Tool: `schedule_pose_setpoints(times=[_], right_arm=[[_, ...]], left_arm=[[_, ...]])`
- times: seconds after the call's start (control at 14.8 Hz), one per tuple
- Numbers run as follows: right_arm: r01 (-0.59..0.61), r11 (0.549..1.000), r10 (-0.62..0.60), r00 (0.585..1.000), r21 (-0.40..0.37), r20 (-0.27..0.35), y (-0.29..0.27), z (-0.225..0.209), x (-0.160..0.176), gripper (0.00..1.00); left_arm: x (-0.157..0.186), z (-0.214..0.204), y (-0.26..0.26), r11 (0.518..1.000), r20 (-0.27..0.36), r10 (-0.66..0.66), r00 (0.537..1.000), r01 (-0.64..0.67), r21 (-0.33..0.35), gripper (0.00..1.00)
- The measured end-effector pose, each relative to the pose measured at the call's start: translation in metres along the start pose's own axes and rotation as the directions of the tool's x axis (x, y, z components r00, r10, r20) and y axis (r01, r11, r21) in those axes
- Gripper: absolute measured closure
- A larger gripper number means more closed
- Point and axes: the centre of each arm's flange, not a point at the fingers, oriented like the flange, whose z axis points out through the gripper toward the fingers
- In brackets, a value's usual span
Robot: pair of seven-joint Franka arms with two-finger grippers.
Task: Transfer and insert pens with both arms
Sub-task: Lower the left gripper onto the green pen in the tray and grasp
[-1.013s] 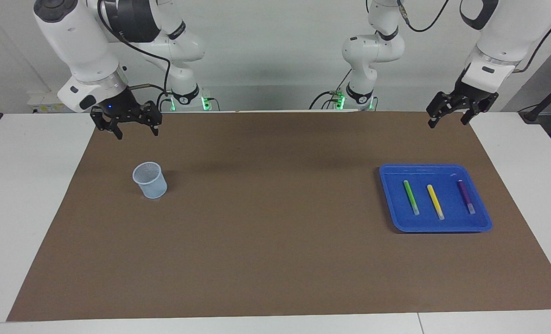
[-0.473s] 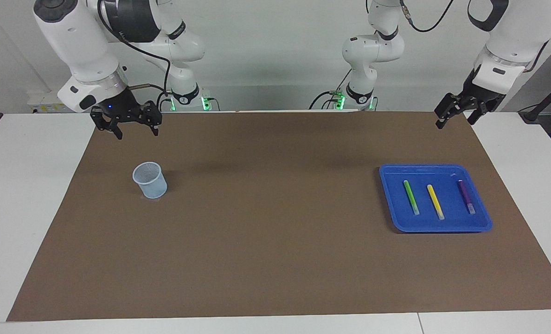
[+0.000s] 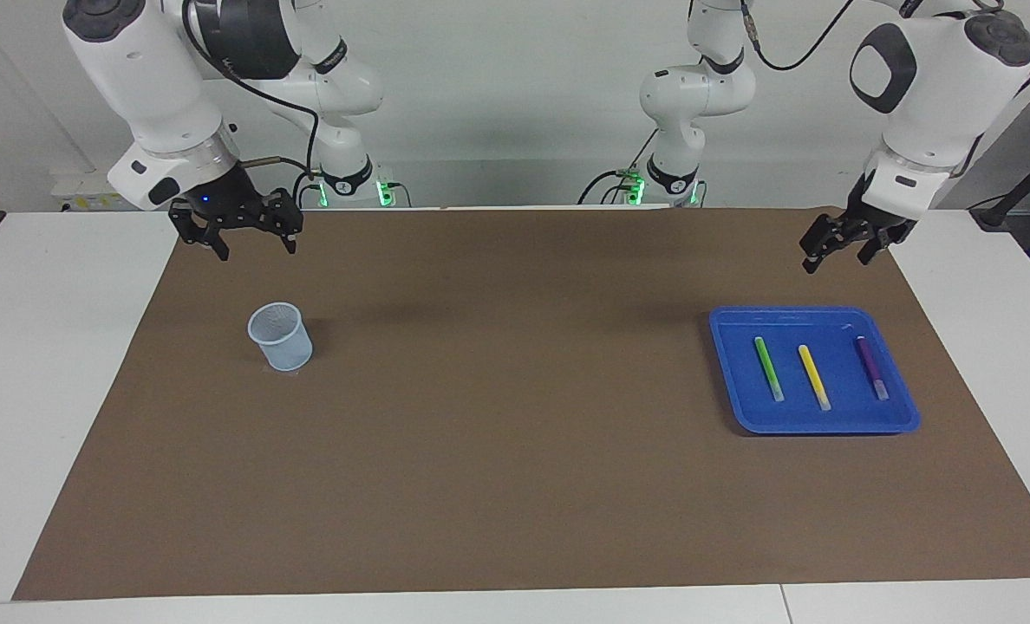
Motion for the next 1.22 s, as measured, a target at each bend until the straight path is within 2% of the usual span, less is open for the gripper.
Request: schedule_pose_setpoints(times=[0.47,1.22], right_arm=[[0.0,1.0,0.0,1.0,0.0,0.0,0.0,0.0,0.0,0.0],[0.0,1.0,0.0,1.0,0.0,0.0,0.0,0.0,0.0,0.0]], left_arm=[[-0.003,0.061,-0.012,1.0,0.044,0.006,0.999,-0.006,0.002,0.0],[0.017,0.163,-0.013,0.999,0.021,0.033,0.999,-0.033,-0.003,0.0]])
